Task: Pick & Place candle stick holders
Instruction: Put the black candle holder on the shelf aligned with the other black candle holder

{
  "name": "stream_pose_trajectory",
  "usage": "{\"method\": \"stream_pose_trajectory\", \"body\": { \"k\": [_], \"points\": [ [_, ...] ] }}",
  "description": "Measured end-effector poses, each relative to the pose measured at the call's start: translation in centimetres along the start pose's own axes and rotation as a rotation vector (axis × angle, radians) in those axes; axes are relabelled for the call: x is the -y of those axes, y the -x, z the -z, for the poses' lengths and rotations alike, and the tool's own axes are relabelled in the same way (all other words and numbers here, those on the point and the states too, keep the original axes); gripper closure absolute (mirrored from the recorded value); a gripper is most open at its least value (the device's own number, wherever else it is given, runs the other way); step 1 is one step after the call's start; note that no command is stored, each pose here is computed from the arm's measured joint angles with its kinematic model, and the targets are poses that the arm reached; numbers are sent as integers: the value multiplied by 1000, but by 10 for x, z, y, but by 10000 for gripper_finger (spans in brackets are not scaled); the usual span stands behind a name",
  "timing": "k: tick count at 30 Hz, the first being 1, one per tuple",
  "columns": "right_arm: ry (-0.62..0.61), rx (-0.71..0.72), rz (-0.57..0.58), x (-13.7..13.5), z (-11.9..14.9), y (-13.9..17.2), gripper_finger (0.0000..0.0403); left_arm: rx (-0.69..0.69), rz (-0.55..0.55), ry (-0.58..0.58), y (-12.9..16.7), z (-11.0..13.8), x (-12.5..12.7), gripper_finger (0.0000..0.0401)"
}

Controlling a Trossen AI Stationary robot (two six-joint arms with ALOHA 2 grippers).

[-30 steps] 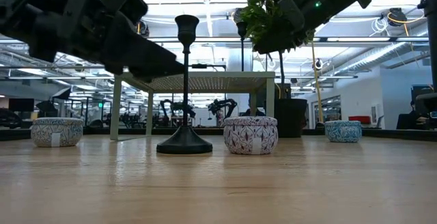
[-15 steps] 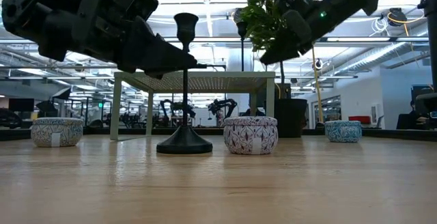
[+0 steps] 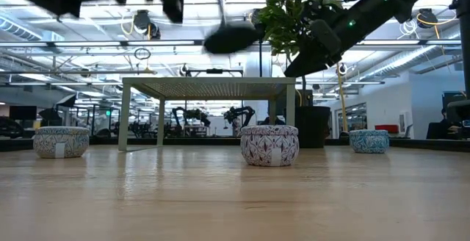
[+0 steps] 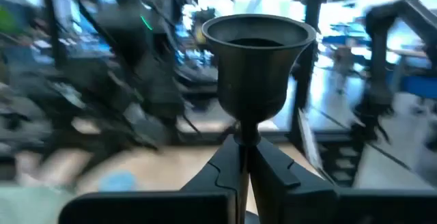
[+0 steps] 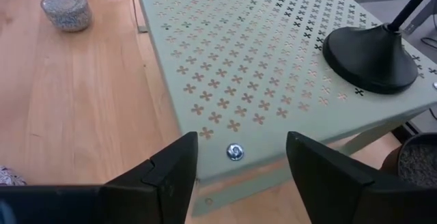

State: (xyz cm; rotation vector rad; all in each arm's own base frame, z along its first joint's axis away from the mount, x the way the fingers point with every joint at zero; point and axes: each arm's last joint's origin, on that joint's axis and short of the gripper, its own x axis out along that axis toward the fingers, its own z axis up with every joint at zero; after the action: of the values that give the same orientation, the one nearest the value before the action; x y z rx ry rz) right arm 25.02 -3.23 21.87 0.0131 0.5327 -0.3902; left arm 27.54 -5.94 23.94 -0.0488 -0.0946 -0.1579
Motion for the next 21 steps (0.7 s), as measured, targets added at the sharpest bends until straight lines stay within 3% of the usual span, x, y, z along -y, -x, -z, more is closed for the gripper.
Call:
{"method": "stream_pose_trajectory", "body": {
  "k": [5,11,16,21],
  "points": [
    [-2,8,-1,0,-1,0,188,-58,-202,-81,5,-50,-23,388],
    [-7,36,-2,0,-3,0,190,-118,-424,-183,0,-92,-72,387],
    [-8,40,-3,0,-4,0,191,-171,-595,-138,5,-93,-122,384],
    [-7,40,-3,0,-4,0,191,-200,-672,-57,12,-81,-161,388]
  ]
}}
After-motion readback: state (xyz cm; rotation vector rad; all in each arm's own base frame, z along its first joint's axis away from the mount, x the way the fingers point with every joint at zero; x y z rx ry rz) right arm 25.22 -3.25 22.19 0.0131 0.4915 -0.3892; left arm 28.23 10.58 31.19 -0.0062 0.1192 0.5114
